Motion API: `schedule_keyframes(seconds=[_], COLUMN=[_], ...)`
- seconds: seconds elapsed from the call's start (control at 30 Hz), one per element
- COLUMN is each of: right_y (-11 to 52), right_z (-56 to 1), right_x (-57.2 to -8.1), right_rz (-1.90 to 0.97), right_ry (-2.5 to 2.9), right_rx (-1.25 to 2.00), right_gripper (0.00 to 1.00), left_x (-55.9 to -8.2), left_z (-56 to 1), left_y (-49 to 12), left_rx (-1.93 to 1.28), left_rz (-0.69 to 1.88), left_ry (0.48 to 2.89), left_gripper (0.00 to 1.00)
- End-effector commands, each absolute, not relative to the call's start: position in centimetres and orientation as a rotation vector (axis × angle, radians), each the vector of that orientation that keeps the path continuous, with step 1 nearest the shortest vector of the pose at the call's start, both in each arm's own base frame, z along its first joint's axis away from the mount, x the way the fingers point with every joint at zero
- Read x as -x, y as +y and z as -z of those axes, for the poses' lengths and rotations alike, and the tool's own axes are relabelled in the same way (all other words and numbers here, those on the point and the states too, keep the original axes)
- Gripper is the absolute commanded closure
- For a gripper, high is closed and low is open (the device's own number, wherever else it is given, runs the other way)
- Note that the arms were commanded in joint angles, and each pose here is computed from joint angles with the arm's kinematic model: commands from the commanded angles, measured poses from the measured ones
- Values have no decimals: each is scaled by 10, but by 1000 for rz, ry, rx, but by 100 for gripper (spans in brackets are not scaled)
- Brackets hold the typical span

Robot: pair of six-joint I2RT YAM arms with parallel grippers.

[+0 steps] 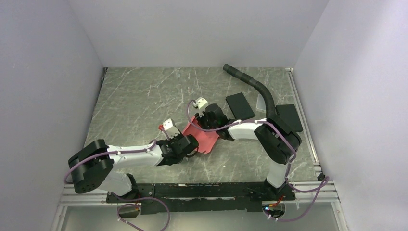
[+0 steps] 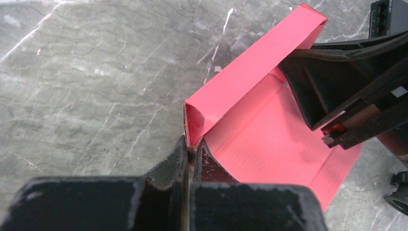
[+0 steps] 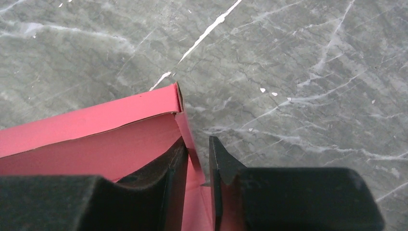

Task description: Fold the paper box

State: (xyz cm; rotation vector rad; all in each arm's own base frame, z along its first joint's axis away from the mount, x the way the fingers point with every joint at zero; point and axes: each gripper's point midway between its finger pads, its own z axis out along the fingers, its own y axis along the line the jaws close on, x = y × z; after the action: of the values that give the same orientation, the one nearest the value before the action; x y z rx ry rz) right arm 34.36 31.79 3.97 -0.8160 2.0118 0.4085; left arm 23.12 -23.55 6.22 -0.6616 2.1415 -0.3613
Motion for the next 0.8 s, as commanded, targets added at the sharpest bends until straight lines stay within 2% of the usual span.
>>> schedule_keyframes(seconds=[0.0,0.33,0.47,0.77], right_y=[305,307,310,313], right_z=[-55,-73,-79,-83], right_x=[-347,-344,-340,-334], right_rz=[-419,-462,-495,-525], right_ry=[2007,1959,1943,1932], right_rx=[798,849,891,947], right_gripper=[72,66,58,47], left_x=[-228,-229,-230,-230], left_z=[-61,-57,-58,-59], left_y=[-228,-225,-226,-224], left_rx=[683,677,675,676], left_rz=[317,267,267,257], left_ry=[2131,2136,2133,2131], left_gripper=[100,100,100,100])
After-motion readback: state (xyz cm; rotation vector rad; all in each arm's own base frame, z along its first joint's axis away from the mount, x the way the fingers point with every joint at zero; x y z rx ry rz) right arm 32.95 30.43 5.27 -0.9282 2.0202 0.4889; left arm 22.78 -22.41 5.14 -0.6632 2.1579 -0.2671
